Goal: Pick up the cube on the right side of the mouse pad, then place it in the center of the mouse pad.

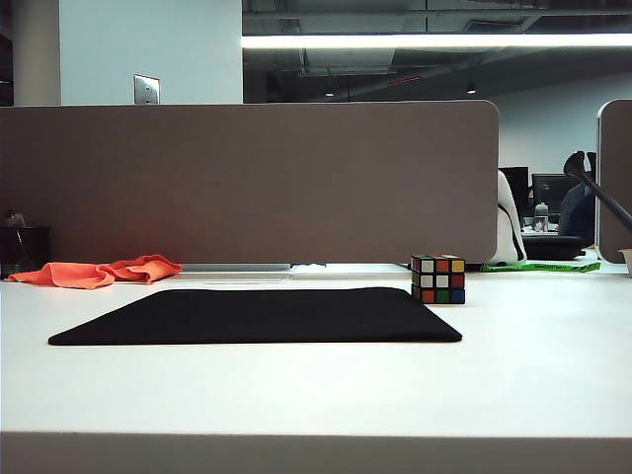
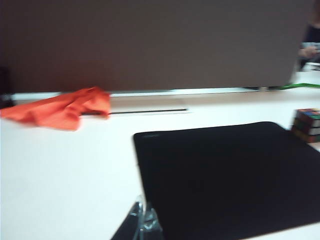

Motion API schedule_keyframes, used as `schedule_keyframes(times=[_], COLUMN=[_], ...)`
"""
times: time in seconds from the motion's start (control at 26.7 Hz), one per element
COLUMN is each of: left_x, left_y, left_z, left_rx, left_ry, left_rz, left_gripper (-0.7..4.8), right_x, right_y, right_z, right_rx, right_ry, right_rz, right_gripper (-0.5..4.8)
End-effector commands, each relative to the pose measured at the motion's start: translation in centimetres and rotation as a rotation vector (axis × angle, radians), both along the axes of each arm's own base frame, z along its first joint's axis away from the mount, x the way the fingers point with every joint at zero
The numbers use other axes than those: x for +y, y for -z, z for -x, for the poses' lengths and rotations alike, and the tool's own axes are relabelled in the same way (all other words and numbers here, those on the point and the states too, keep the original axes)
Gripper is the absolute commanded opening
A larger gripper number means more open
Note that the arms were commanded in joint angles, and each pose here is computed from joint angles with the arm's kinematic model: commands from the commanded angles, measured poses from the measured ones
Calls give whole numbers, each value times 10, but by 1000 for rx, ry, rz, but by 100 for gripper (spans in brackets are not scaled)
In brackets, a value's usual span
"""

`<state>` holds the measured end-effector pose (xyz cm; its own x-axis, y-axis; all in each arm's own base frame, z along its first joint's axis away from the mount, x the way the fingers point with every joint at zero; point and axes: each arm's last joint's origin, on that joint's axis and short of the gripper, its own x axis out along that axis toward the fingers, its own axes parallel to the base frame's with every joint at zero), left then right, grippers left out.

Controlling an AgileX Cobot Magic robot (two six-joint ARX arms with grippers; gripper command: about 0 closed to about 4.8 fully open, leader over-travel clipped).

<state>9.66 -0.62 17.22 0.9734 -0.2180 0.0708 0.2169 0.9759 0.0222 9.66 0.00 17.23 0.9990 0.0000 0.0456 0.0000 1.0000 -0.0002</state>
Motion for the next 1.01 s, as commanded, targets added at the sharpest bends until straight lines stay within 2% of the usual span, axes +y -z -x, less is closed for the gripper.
schedule_keyframes(times=[0.04, 0.19, 0.26, 0.52, 0.64, 0.79, 1.01], left_x=[-1, -1, -2, -3, -3, -4, -4], left_y=[-11, -21, -29, -48, -55, -75, -104], left_z=[3, 7, 10, 19, 21, 17, -1], left_rx=[-29, 41, 37, 35, 42, 89, 134], left_ry=[32, 40, 78, 83, 83, 127, 131], left_rz=[-9, -50, -51, -49, -47, -40, -37], left_gripper=[-6, -6, -6, -6, -6, -6, -6], right_x=[0, -1, -1, -1, 0, 10, 35], right_y=[-17, -45, -59, -94, -109, -127, -123], right_z=[4, 12, 14, -3, -18, -60, -101], right_rx=[-64, -102, -54, 71, 118, 211, 185], right_ry=[2, 36, 36, 23, 17, -49, -154], right_rz=[-4, -6, -1, 9, 10, 43, 50], right_gripper=[-5, -5, -5, -5, -5, -5, -5])
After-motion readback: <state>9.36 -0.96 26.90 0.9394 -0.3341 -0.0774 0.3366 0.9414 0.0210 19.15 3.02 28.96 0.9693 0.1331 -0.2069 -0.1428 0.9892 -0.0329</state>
